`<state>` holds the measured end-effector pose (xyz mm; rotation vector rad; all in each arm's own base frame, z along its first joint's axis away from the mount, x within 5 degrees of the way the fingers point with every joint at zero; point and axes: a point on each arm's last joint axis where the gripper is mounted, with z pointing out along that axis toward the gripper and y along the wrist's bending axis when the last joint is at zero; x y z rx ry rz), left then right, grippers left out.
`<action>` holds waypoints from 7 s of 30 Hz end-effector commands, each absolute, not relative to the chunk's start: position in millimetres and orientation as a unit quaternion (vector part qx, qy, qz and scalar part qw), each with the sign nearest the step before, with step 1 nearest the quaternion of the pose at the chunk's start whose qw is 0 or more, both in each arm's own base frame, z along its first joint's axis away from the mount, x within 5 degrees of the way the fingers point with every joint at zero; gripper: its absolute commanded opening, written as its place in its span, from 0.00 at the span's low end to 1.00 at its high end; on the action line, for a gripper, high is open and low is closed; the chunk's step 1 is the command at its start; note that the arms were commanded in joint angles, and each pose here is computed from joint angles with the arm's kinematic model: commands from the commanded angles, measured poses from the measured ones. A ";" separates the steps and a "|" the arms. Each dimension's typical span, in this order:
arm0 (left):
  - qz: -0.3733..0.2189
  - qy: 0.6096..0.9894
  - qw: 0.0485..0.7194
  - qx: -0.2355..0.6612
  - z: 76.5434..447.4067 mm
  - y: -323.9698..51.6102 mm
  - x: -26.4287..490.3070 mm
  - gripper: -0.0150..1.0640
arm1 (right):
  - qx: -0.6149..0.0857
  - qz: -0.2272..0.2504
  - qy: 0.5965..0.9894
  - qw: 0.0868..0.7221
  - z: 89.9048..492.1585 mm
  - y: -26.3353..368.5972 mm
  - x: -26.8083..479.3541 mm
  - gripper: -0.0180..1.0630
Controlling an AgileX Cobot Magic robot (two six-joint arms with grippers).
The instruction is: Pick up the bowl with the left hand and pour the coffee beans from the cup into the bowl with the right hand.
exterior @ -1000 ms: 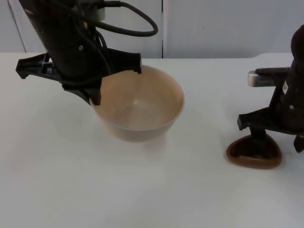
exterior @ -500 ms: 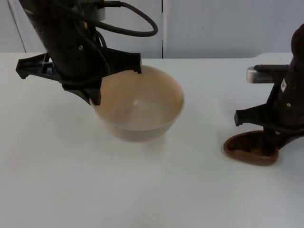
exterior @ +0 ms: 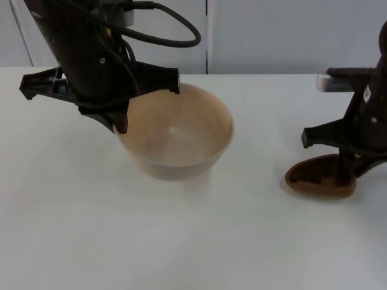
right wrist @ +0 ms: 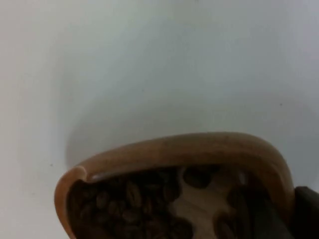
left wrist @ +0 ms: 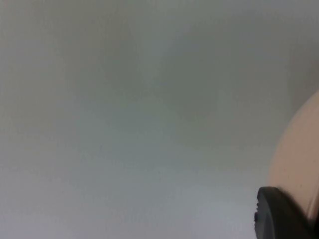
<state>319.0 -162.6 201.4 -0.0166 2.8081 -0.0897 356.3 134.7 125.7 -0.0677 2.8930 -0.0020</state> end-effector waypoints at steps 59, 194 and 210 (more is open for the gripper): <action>-0.038 0.983 0.176 -0.019 205.6 -163.6 320.6 0.01 | -0.214 -0.024 0.953 0.215 325.0 218.6 323.7 0.02; -0.064 0.973 0.171 -0.141 195.8 -166.7 325.3 0.01 | -0.464 -0.352 0.674 0.456 363.1 336.1 277.1 0.02; -0.062 0.974 0.169 -0.141 195.6 -166.4 324.9 0.01 | -0.433 -0.302 0.723 0.446 355.6 332.5 280.2 0.02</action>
